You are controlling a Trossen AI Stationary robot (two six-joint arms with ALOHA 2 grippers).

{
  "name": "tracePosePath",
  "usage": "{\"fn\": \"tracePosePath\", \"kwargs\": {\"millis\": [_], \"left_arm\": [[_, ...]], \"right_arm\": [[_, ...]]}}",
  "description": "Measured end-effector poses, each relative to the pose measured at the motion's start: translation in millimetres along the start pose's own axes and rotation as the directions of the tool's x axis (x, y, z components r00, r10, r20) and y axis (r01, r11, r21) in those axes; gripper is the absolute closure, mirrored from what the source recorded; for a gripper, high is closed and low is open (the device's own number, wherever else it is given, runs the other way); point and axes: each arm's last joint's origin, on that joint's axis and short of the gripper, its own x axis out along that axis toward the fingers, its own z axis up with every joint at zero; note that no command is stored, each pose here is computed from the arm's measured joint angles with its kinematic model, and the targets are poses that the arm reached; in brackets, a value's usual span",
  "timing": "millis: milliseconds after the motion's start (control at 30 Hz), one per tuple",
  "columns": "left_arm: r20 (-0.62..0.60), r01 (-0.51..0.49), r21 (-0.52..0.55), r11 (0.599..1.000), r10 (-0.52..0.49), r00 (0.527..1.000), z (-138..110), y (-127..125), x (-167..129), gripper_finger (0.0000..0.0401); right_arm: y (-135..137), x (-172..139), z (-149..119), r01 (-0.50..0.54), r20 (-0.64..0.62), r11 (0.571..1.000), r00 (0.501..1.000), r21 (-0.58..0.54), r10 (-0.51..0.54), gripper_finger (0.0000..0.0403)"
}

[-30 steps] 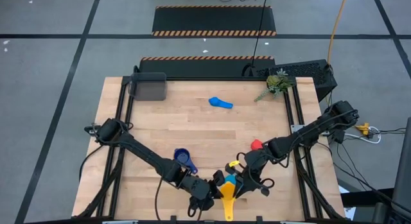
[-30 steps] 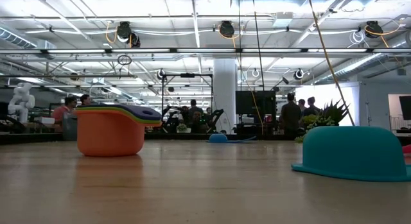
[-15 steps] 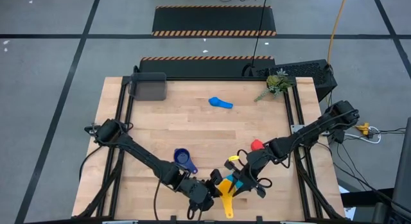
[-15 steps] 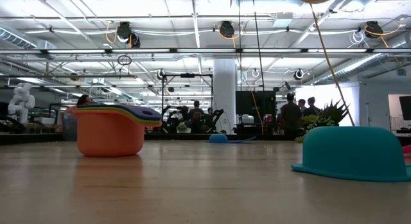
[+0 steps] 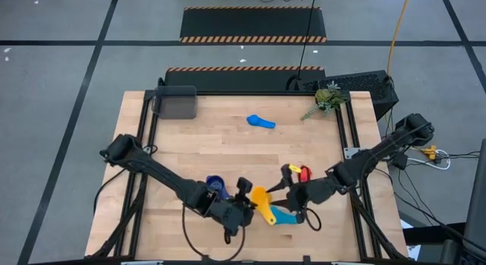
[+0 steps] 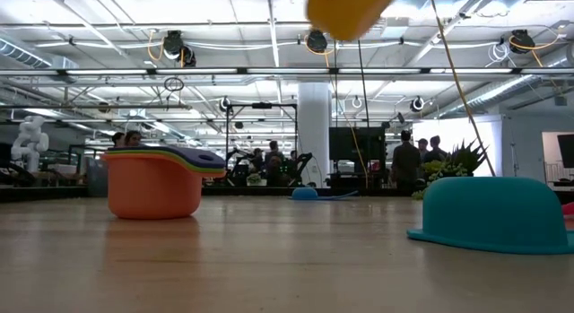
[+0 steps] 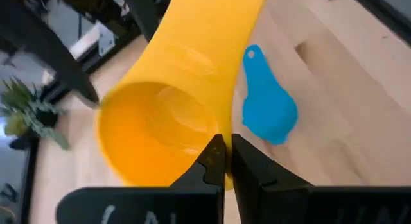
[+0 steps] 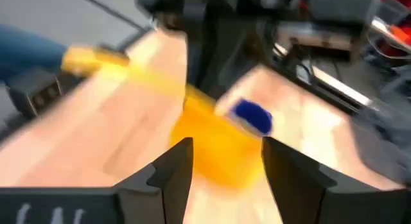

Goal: Nest measuring cups in basket
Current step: Stack the yellow measuring cup on top of the purple measuring cup

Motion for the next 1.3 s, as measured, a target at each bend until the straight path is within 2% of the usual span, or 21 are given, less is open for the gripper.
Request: {"fn": "tracePosePath", "kwargs": {"millis": [167,300,400,500,633,733,900,967,1133,1300], "left_arm": [[-0.113,-0.06,-0.127,0.99,0.046,0.992,-10,7,-13,0.0391],[-0.199,-0.101,-0.225,0.969,0.055,0.978,-19,14,-20,0.0391],[-0.262,-0.131,-0.301,0.945,0.05,0.964,-25,17,-26,0.0391],[-0.331,-0.169,-0.384,0.908,0.036,0.943,-33,19,-29,0.0391],[-0.377,-0.168,-0.475,0.864,-0.027,0.926,-38,19,-30,0.0391],[-0.388,-0.164,-0.514,0.842,-0.058,0.92,-39,18,-31,0.0391],[-0.385,-0.163,-0.538,0.827,-0.069,0.92,-39,18,-32,0.0391],[-0.383,-0.159,-0.54,0.826,-0.073,0.921,-39,18,-32,0.0391],[-0.382,-0.148,-0.541,0.828,-0.085,0.92,-39,17,-33,0.0389],[-0.381,-0.136,-0.536,0.833,-0.094,0.92,-39,16,-33,0.0393]], "right_arm": [[6,0,-6,0.176,-0.076,0.978,0.98,-0.113,-0.185,0.0225],[9,11,-10,0.28,-0.132,0.926,0.938,-0.254,-0.32,0.0225],[12,20,-3,0.337,-0.135,0.875,0.906,-0.347,-0.402,0.0225],[21,34,2,0.334,-0.146,0.81,0.881,-0.482,-0.45,0.0225],[32,56,5,0.321,-0.13,0.706,0.853,-0.631,-0.505,0.0225],[37,71,5,0.338,-0.101,0.609,0.815,-0.717,-0.571,0.0225],[46,89,2,0.32,-0.058,0.459,0.767,-0.829,-0.64,0.0225],[49,94,0,0.294,-0.049,0.412,0.761,-0.862,-0.647,0.0225],[53,99,-2,0.245,-0.04,0.344,0.761,-0.906,-0.648,0.0233],[54,98,-2,0.231,-0.038,0.328,0.764,-0.916,-0.644,0.0276]]}}
